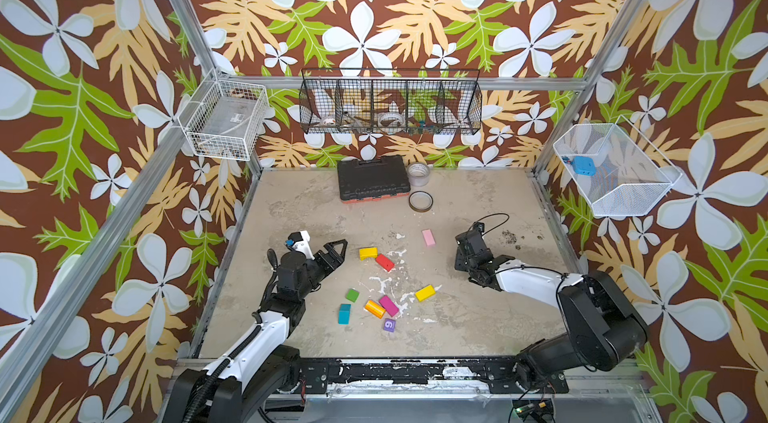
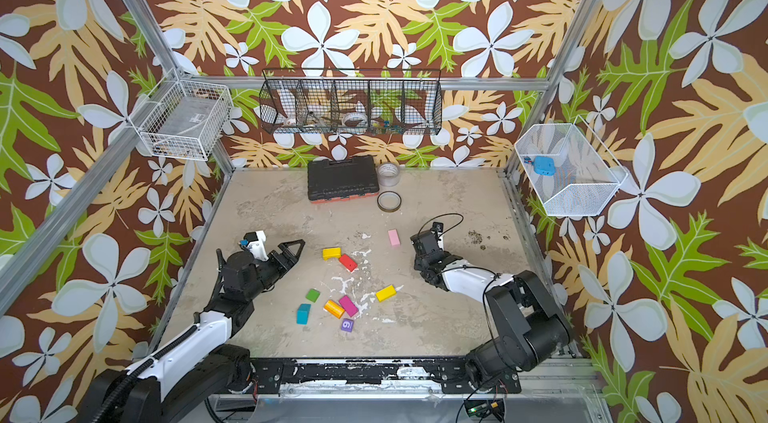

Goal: Build the wood block tower

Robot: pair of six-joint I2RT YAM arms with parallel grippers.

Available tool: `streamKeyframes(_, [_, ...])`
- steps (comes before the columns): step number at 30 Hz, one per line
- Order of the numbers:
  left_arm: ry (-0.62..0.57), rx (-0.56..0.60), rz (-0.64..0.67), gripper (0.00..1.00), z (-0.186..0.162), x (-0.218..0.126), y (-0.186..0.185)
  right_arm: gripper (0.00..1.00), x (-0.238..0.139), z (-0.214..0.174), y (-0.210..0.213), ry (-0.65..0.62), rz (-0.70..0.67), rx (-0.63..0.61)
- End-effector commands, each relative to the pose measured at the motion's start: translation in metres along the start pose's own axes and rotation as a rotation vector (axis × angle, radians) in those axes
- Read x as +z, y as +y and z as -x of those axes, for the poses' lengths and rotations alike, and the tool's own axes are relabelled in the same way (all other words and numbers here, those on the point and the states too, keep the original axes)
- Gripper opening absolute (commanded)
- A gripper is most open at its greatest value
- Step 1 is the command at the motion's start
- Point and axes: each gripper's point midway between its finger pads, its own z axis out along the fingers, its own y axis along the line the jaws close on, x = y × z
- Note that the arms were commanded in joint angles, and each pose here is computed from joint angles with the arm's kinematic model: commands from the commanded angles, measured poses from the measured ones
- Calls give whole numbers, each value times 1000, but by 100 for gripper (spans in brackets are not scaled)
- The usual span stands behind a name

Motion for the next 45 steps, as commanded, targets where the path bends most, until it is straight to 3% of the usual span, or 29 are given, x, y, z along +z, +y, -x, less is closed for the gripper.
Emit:
streamKeyframes(1, [-12,28,-13,89,2,4,-7,54,-4,7,1,-34,11,9])
streamKeyframes(6, [37,98,24,89,-19,18,-13,56,-23,17,-12,-99,-4,32])
streamKeyframes(13, [112,195,104,87,-44,40,-20,65,-52,27,-16,-210,86,79])
streamKeyframes(16, [102,189,134,87,-41,42,-16,72,-72,36,17,-263,252,52])
streamKeyframes(20, [21,183,194,88,-25,33,-9,82,-113,42,88,-334,383,-88])
streamKeyframes(26, [-268,60,355,90,18,-15,26,84,-104,21,175,-193,428,-198])
streamKeyframes(32, [-461,1,239,99,40,-56,21,86,-77,-5,243,-97,390,-330])
streamKeyframes(37, [-462,6,206,99,40,-58,16,87,-54,-19,274,-32,400,-363])
streamKeyframes(45, [-351,34,243,97,27,-34,16,89,-50,-36,309,4,445,-396])
